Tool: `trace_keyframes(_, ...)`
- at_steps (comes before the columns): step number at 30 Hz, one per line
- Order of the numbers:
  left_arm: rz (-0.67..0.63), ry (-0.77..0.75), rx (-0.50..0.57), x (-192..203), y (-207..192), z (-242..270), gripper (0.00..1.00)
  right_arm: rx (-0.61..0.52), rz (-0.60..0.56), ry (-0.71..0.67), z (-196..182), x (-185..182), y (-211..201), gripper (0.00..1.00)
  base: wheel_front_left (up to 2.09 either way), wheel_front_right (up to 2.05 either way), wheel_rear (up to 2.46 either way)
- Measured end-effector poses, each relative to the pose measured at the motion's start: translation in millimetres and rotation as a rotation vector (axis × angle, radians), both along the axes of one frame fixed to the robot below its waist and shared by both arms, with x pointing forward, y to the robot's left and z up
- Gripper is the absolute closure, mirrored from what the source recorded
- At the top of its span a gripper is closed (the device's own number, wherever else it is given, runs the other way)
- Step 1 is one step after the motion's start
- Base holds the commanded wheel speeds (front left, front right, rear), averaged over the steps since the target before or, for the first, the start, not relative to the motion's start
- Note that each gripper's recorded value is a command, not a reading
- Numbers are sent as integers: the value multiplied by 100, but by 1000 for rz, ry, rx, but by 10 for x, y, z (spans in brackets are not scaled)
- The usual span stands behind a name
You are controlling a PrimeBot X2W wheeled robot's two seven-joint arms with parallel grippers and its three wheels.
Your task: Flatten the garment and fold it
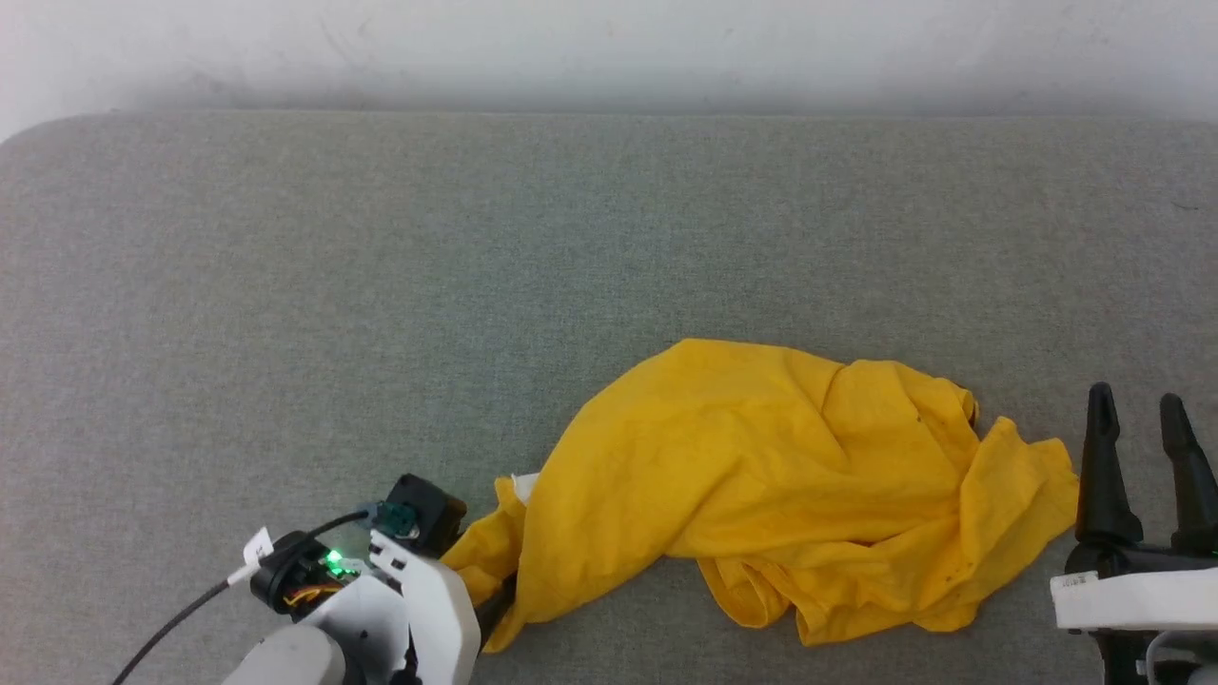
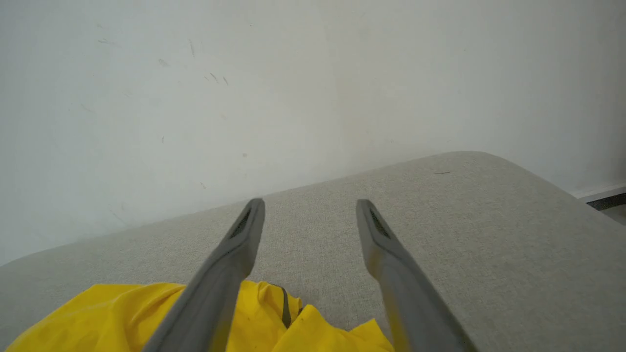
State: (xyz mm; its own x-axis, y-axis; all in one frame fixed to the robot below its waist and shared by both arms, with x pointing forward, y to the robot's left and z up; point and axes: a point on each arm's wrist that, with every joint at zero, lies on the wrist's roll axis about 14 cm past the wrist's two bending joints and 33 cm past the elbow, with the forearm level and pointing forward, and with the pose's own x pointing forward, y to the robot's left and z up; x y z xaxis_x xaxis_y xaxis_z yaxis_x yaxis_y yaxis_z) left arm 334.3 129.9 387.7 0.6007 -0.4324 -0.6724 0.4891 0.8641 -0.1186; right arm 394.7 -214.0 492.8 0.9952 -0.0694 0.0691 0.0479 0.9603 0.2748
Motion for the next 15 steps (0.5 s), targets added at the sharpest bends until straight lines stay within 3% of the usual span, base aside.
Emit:
trace_keyframes(1, -9, 13, -2, -3, -13, -1, 0, -1, -4, -3, 10, -1, -12, 0, 0, 0, 0)
trace_keyframes(2, -15, 18, -7, 1, -24, 6, 26, -2, -8, -3, 13, -6, -27, 0, 0, 0, 0)
trace_keyframes(3, -18, 11, -10, 14, -28, 19, 83, -2, -12, -3, 15, -13, -42, 0, 0, 0, 0)
trace_keyframes(4, -18, 2, -13, 24, -29, 25, 100, -3, -16, -5, 20, -17, -55, 0, 0, 0, 0)
trace_keyframes(9, 28, -119, -31, 185, 26, 151, 100, -4, -25, -12, 46, -33, -86, 0, 0, 0, 0)
trace_keyframes(15, 228, -425, -108, 668, 328, 802, 100, -1, -12, -29, 103, -19, -40, 0, 0, 0, 0)
